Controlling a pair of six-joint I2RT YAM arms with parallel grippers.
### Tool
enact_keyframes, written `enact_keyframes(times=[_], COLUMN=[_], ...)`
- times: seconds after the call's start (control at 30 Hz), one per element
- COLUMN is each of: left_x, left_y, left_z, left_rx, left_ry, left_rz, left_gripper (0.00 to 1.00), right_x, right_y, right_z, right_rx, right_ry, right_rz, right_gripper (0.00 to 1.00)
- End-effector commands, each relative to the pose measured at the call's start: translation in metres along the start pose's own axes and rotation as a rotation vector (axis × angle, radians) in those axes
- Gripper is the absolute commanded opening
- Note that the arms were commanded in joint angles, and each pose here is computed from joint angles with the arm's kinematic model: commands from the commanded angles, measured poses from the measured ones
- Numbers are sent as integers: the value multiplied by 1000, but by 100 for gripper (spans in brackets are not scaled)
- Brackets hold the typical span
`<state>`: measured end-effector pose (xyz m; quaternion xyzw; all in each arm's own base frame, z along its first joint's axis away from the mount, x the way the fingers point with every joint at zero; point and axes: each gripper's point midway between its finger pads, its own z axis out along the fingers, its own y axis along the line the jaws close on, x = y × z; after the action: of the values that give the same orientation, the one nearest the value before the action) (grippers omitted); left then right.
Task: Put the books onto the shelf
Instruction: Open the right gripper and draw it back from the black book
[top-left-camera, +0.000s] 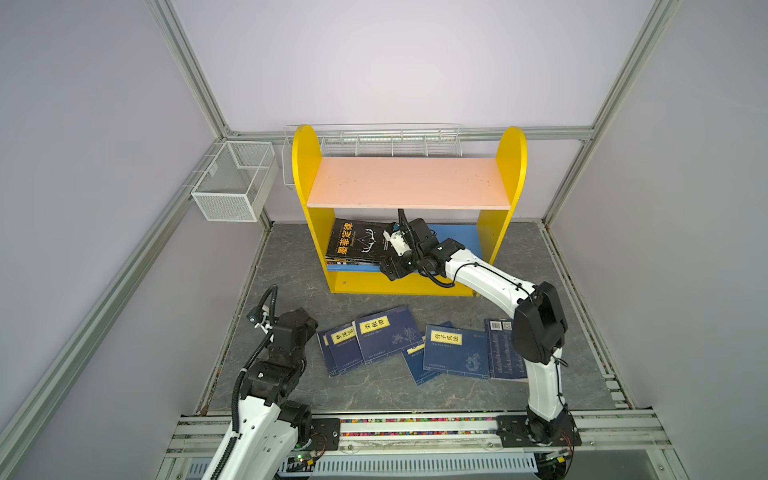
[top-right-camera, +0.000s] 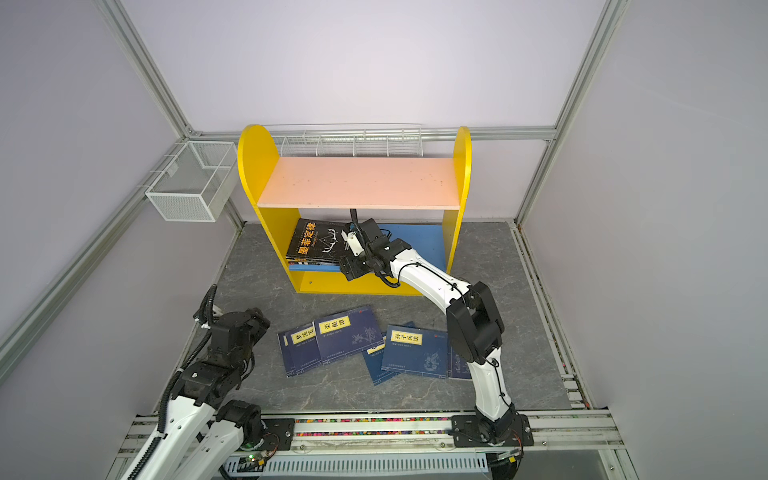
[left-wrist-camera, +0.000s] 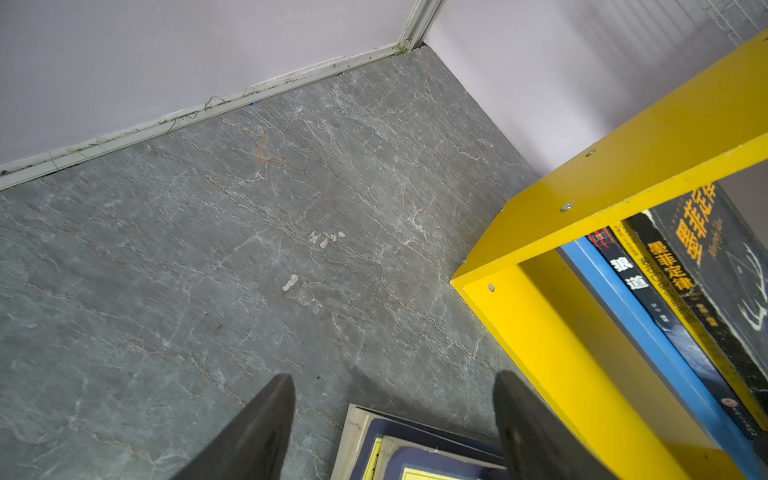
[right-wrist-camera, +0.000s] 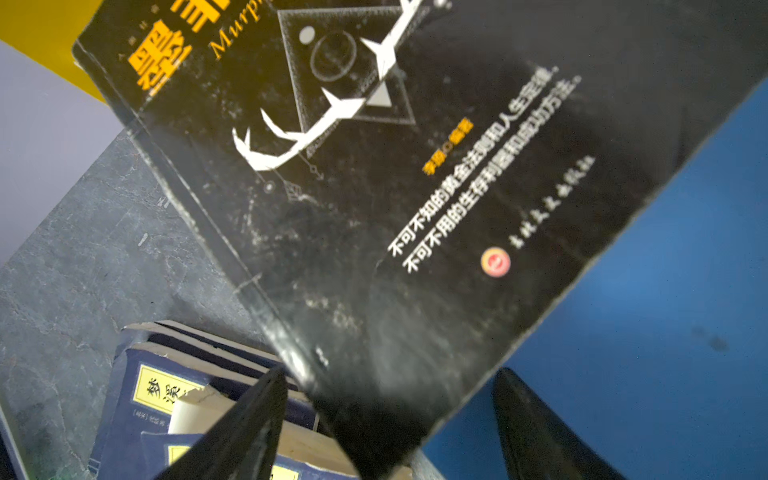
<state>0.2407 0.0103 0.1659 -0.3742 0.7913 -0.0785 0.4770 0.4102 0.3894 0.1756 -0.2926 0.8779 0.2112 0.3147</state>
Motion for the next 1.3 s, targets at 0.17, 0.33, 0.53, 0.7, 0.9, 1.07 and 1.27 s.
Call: enact_keyframes(times=[0.17,0.33,0.53,0.7,0.9,1.07,1.27], left_x=[-1,-1,-1,-1,-1,-1,-1], left_y=[4,4,4,5,3,0,-11], left_z=[-1,0,0,0,0,2,5], left_rx=[-19,-21,-23,-25,-21,-14,5], left_ry=[-3,-3,-2,-1,-1,2,30], left_rz=[3,3,3,4,7,21,119], left_gripper=[76,76,76,76,76,76,74], right_x=[-37,-39,-43,-46,-50,-54,-62], right_y=[11,13,12,14,15,14,17], right_z=[-2,3,7,10,12,10,-6], right_rx=[-33,-42,-44,-53,-52,-39,-40], right_ry=[-100,-101,-106,-110,-108,-111,-137], right_rz=[-66,-62,-59,-72,-106,-132,-152], right_gripper=[78,77,76,76,76,77,83])
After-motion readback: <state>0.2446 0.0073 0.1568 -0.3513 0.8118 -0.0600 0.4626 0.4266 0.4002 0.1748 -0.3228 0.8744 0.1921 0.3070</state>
